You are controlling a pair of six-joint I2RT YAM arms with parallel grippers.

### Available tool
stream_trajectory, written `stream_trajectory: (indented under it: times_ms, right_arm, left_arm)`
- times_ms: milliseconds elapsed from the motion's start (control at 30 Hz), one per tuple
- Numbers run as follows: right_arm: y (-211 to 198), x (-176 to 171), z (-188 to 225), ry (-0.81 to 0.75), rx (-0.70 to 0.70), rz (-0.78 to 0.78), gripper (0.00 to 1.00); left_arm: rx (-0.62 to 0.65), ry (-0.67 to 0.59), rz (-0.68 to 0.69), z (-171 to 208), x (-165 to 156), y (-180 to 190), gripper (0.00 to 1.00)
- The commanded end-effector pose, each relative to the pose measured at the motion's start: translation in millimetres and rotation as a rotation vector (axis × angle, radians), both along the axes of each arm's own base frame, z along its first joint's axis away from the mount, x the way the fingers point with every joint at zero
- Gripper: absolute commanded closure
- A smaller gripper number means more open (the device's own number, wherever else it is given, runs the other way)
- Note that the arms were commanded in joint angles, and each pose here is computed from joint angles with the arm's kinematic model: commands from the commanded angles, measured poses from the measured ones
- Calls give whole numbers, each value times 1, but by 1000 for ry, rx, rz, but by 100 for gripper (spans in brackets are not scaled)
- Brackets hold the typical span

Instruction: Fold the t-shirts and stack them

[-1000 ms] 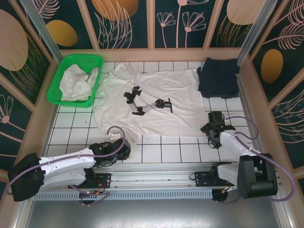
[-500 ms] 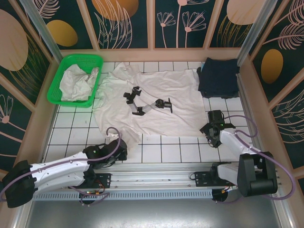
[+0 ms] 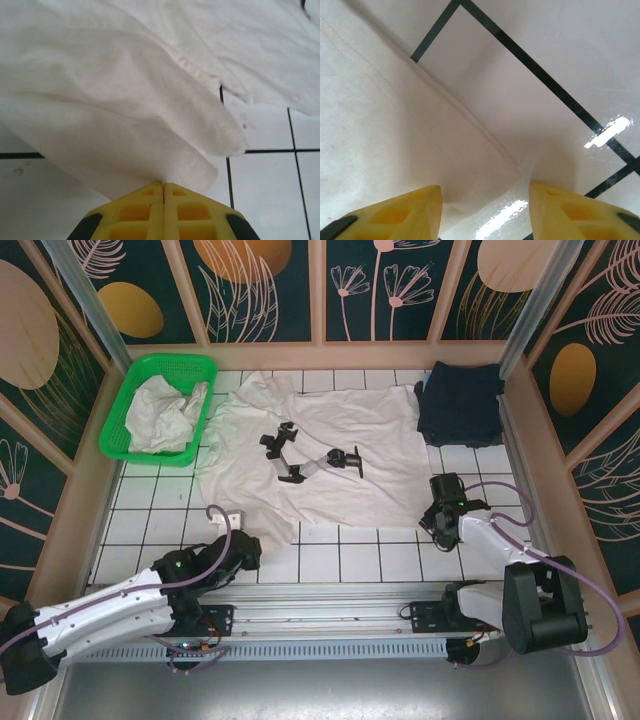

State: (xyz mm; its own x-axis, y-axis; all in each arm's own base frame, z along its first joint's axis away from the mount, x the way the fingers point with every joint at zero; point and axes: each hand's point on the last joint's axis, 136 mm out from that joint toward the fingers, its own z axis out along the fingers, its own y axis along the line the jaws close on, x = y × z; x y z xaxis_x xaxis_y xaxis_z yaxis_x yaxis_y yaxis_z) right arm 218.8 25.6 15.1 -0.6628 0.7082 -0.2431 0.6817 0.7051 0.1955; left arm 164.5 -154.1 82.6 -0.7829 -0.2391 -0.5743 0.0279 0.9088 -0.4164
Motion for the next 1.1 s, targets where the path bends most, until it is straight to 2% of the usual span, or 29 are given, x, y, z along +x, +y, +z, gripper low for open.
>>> stream_trajectory:
  times_ms: [0, 133, 300, 567, 767, 933, 1067]
  right_arm:
    - [14, 21, 8, -60, 52, 47, 79]
    - [15, 31, 27, -82, 25, 108, 100]
    - [-11, 31, 58, -99, -111, 93, 100]
    - [-17, 27, 108, -206, -117, 88, 100]
    - [-6, 30, 143, -334, -40, 94, 100]
    - [-8, 42, 146, -404, -51, 110, 100]
    - [6, 75, 145, -423, -3, 165, 100]
  left_arm:
    - [17, -87, 56, 28, 11, 12, 100]
    - [9, -149, 88, 53, 17, 20, 100]
    - [9, -214, 134, 83, 22, 31, 100]
    - [24, -326, 211, 140, 26, 58, 100]
    - [38, -391, 267, 178, 23, 82, 100]
    - [164, -377, 271, 166, 31, 79, 100]
    - [266, -452, 338, 183, 44, 85, 100]
